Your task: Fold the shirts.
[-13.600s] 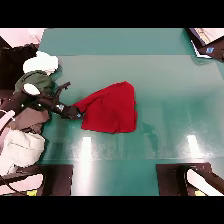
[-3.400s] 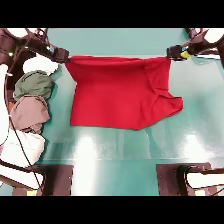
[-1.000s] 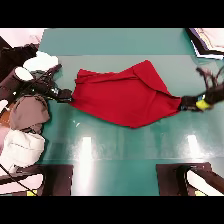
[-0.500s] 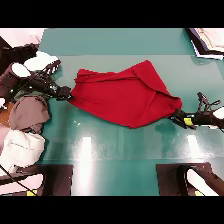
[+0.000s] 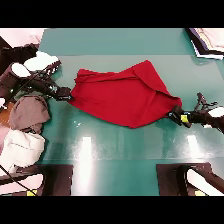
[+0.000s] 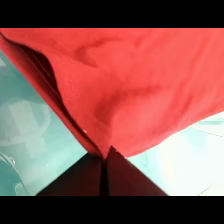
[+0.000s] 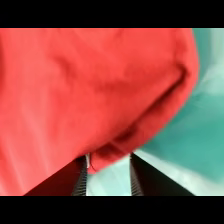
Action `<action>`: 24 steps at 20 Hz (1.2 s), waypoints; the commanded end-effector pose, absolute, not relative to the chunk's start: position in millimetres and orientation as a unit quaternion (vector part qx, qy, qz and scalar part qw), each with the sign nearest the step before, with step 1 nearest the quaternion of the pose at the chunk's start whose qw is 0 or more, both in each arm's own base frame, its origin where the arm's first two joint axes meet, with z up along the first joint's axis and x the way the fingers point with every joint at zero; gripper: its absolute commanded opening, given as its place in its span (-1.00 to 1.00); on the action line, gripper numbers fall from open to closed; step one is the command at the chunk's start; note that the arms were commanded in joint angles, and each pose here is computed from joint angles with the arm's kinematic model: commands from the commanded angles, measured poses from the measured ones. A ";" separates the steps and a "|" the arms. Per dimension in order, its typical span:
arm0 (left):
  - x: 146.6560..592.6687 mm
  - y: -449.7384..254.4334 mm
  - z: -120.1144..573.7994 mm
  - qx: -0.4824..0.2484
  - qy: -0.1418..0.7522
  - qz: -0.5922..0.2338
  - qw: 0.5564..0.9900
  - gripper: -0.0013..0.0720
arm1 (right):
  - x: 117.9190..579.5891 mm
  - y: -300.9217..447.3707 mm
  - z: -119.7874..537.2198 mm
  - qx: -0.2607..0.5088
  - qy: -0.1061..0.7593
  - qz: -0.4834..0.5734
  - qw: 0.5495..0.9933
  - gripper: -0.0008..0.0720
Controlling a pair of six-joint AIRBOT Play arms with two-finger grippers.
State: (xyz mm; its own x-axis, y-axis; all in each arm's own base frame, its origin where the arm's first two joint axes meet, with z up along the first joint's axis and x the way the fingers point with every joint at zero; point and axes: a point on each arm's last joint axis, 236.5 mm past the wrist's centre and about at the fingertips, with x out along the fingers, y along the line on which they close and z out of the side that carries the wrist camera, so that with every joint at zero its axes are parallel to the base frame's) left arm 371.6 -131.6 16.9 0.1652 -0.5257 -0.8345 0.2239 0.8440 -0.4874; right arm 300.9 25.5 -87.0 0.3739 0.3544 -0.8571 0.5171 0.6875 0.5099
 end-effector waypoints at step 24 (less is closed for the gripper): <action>249.4 -130.1 535.3 -0.007 -0.010 -0.298 0.954 -0.90 | 246.7 -5.5 451.9 0.087 0.038 -0.006 0.995 -0.94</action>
State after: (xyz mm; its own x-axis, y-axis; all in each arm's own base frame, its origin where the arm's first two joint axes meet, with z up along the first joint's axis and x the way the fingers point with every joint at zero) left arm 317.7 -114.2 456.7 0.8290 -0.5242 -0.1950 0.5132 0.8515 -0.1072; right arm 279.7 -14.7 378.4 0.9671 0.0164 -0.2538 0.0445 0.9716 0.2324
